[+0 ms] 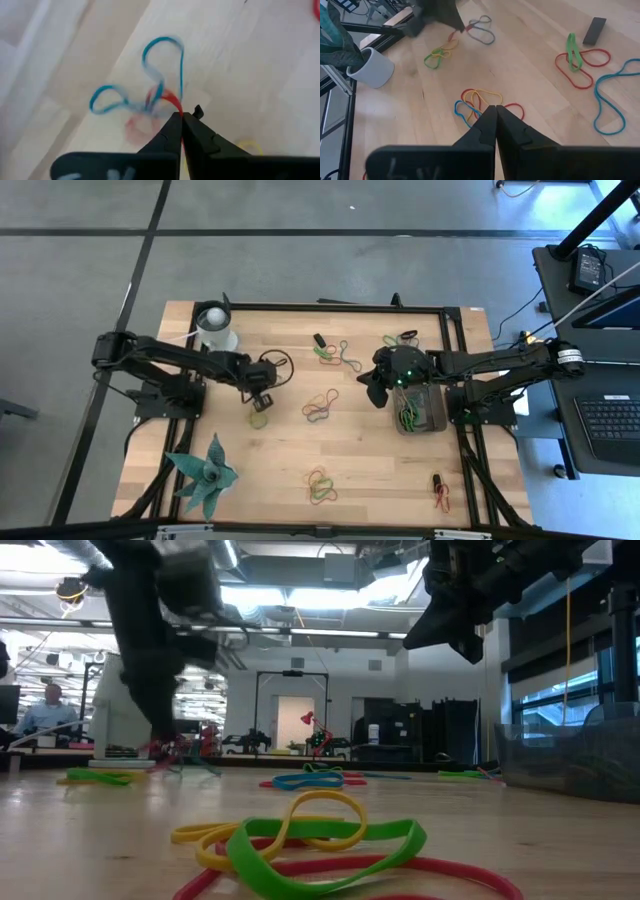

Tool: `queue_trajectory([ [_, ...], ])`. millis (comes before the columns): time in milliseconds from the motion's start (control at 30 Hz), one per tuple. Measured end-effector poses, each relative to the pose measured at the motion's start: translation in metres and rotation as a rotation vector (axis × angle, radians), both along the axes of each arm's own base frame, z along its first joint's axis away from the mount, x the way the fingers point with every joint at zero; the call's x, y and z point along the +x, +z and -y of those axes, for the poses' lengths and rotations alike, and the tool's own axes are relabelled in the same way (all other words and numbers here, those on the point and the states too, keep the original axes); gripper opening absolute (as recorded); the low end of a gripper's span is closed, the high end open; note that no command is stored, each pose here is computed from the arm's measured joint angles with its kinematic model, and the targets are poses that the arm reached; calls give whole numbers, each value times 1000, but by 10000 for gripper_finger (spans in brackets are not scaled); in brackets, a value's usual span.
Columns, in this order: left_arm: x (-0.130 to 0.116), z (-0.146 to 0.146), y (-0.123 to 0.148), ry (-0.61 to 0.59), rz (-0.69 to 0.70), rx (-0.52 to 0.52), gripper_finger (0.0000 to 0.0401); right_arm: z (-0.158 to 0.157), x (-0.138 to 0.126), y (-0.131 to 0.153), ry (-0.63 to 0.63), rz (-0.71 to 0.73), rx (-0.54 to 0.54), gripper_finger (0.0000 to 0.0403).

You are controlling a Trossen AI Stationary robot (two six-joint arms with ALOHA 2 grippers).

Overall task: Pick and place rubber bands into bin
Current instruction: Put the red rubber band into the black bin

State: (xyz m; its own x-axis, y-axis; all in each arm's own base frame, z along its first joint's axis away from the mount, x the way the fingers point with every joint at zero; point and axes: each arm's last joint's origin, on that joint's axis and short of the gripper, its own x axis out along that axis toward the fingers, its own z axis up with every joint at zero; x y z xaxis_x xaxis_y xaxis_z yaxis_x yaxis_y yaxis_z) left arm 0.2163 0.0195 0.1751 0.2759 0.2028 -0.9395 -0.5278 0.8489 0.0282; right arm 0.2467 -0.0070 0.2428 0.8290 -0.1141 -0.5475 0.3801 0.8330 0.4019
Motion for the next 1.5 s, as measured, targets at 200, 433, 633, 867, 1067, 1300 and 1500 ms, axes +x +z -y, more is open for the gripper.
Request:
queue_trajectory([
  [200,-11,5,47,-2,75,-1,3,0,0,0,1,-3,-3,10],
  [433,-23,10,90,-15,245,18,3,0,0,0,1,-6,-2,10],
  [633,-22,14,120,-38,378,38,3,0,-1,-1,4,-13,-6,10],
  [867,8,17,149,-162,510,109,3,0,-4,2,14,-16,-22,10],
  [1067,52,15,163,-278,476,205,3,2,-24,22,33,30,-73,10],
  [1300,122,3,164,-382,489,315,3,21,-57,60,-65,108,-145,10],
  [1500,190,-12,152,-450,619,325,3,39,-73,95,-141,173,-242,10],
])
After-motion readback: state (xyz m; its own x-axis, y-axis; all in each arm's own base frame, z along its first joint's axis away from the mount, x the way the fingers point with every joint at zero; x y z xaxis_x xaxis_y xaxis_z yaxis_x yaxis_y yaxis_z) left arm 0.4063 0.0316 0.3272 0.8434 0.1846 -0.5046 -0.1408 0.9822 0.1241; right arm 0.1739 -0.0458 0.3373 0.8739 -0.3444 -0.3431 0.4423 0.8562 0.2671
